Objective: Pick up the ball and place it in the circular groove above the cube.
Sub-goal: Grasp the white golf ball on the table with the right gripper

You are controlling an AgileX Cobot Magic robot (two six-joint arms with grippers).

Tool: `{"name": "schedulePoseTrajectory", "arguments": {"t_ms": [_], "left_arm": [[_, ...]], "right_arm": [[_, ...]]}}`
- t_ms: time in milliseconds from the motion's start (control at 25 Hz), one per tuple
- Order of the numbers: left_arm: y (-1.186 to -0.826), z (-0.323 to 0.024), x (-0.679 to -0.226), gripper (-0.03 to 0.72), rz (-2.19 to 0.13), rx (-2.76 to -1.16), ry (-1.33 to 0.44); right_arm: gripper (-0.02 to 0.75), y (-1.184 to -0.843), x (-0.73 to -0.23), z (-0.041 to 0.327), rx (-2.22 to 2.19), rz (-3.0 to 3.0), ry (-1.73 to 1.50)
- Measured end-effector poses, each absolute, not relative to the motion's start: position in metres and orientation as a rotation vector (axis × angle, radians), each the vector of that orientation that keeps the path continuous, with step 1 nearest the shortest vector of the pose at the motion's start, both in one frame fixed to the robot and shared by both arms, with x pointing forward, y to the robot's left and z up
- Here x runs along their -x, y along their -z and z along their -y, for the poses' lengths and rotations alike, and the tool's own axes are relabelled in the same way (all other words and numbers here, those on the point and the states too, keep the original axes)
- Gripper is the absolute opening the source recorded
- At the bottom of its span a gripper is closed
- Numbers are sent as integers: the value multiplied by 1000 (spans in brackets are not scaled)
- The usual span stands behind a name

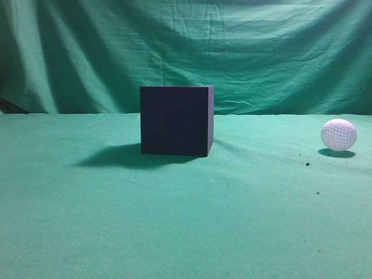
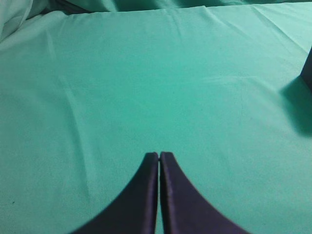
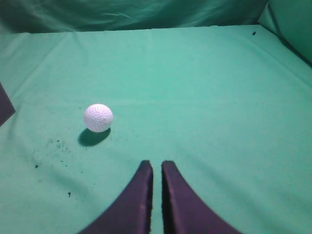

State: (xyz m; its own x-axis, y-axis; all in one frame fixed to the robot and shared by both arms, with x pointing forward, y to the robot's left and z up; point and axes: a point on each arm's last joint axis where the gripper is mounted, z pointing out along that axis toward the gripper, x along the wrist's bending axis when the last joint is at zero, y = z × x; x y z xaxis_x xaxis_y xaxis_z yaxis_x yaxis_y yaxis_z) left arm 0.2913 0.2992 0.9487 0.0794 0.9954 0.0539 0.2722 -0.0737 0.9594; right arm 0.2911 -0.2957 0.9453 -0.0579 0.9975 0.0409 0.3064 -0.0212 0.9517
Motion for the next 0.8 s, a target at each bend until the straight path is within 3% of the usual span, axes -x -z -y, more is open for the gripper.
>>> {"name": "schedulePoseTrajectory", "arguments": {"t_ms": [800], "left_arm": [[-949,-299,-291,0,-1324,-1494,-1058]], "right_arm": [[50,-946,-291,296,-1423,-1470,-1113]]}}
